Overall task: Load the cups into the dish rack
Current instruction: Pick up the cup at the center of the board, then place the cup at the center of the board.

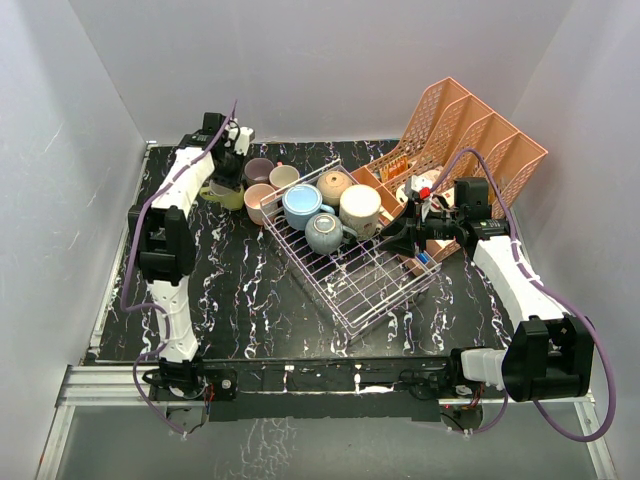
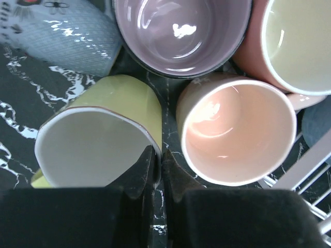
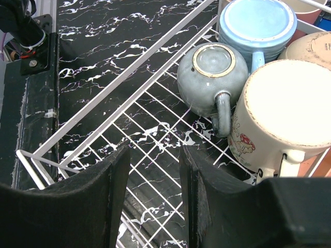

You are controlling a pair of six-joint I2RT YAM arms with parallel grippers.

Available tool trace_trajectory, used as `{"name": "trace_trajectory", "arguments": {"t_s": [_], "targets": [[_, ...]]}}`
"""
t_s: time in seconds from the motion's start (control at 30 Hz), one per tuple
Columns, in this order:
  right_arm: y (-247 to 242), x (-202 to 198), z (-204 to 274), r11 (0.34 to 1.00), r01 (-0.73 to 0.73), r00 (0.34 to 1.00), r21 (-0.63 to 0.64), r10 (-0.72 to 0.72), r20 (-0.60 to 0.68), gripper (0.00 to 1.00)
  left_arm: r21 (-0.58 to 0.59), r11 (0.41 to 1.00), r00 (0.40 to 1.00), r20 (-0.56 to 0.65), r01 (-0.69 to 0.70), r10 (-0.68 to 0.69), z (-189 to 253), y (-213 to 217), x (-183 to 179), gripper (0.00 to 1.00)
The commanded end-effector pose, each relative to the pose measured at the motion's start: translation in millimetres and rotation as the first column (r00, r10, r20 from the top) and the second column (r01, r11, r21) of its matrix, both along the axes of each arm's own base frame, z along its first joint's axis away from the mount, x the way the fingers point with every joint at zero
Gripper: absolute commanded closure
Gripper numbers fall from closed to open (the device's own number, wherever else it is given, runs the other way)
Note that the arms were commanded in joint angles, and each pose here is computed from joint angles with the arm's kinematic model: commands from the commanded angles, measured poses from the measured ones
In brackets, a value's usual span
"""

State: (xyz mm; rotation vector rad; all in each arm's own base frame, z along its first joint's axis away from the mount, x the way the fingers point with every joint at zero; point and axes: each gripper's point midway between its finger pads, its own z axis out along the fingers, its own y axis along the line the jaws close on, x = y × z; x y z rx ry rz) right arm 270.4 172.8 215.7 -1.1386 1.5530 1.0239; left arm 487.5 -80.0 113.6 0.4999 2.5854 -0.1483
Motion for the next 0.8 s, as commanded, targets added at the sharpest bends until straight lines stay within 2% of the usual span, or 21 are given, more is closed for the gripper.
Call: {"name": "trace_trajectory", "arguments": {"t_s": [0.0, 0.33, 0.6, 0.77], "targets": [[-1, 6, 17, 1.000, -0.001, 0.997, 0.002, 0.001, 0.080, 0.55, 0.042, 0.996, 0.997, 0.030, -0.073, 0.071, 17, 16, -10, 1.00], [0, 6, 15, 1.000, -0.005, 0.997, 0.004, 0.004, 0.074, 0.55, 0.048, 0.962, 0.955, 0.139, -0.270, 0.261, 58, 37, -34, 1.00], [0, 7, 12, 1.000, -0.003, 0.998, 0.003, 0.003, 0.066, 0.55, 0.035, 0.917, 0.916, 0.079, -0.397, 0.394, 60, 46, -84, 1.00], [0, 7, 10, 1.000, -0.006, 0.998, 0.006, 0.006, 0.057, 0.55, 0.029, 0.910, 0.910, 0.043, -0.414, 0.412, 50, 42, -113, 1.00]]}}
